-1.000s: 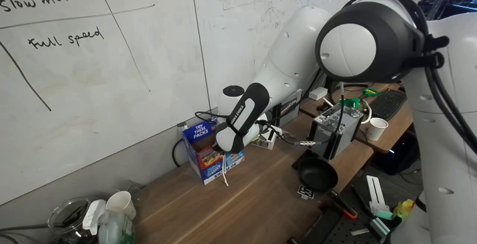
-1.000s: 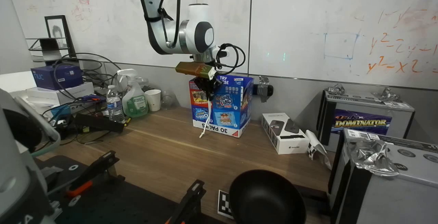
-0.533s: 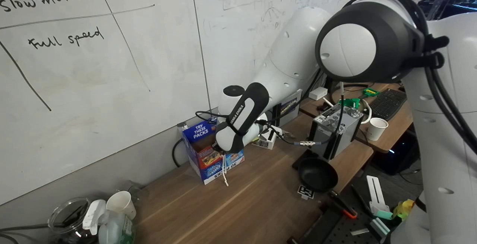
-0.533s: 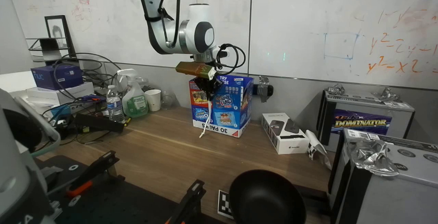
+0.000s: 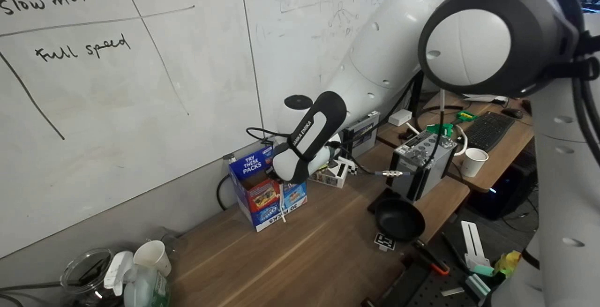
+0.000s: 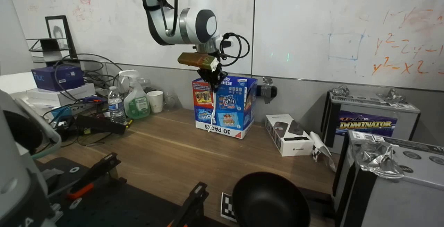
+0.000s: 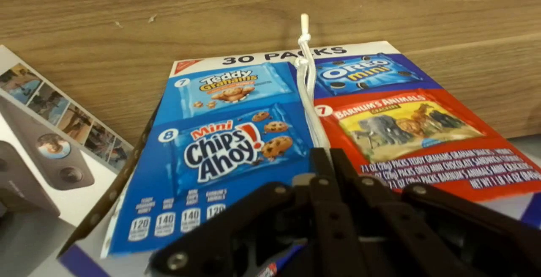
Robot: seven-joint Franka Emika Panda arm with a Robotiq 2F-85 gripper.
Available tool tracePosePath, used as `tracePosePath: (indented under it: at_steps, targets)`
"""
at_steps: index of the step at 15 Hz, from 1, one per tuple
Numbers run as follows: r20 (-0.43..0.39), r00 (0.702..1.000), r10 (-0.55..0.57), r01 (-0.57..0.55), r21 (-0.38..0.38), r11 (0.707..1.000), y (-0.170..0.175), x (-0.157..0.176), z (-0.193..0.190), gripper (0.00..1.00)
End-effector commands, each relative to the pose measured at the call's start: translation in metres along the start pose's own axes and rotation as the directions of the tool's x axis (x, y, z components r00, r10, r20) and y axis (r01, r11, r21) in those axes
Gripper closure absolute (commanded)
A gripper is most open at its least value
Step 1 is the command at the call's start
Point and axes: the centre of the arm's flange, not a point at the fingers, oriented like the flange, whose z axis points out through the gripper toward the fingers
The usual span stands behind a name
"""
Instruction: Pick up the ropes from the table and put them in the box
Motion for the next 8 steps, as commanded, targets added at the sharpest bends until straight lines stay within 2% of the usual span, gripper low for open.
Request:
tracePosePath:
  at_steps: [1,8]
  targets:
    - [-0.087,0.996,0.022,-0.025,-0.022,0.999,-0.007,-0.006,-0.064,0.94]
    - [-0.233,0.972,0.042,-0.064,-0.085,0.994,-0.023,0.03,-0.149,0.94]
